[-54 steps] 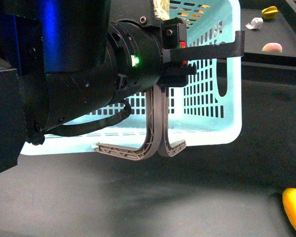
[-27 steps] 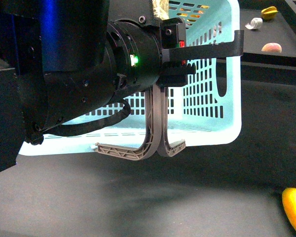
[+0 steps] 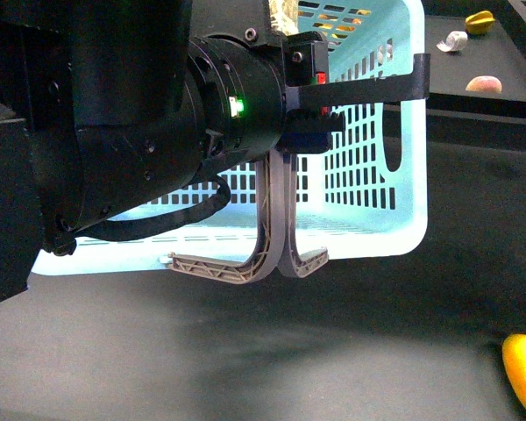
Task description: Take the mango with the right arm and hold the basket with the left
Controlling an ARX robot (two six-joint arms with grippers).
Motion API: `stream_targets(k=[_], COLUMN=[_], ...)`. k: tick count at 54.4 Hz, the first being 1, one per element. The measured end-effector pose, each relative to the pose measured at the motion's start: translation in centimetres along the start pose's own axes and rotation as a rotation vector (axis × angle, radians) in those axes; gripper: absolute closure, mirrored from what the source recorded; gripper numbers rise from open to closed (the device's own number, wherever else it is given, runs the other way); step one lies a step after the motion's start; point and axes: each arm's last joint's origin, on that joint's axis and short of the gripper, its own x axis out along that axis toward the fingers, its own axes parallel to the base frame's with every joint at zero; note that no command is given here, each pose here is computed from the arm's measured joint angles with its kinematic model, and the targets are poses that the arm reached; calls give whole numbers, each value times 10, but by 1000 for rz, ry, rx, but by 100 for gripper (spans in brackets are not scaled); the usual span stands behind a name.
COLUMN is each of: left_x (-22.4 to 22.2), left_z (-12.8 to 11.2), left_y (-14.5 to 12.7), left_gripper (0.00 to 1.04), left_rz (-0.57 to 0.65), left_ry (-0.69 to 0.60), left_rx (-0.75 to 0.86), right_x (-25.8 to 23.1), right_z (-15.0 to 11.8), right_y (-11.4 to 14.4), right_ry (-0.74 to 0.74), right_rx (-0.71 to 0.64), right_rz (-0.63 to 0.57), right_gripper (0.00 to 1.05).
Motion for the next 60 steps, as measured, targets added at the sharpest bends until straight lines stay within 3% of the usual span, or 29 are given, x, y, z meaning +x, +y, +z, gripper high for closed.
stream_targets(k=[12,22,42,60], left_x=[0,0,0,0], left_z=[0,0,0,0], left_y=[0,0,0,0], left_gripper=[100,100,100,100], left_rz=[0,-1,0,0], left_ry=[0,0,0,0], left_rx=[2,2,2,2], right_x=[39,79,119,140], right_z=[-27,-66,-124,-159], right_y=[-6,-11,-14,-14], right_ry=[87,220,395,480], right_rx=[-11,-23,-20,-29], right_rz=[-9,-16,-32,-26], right_gripper=[8,8,8,8])
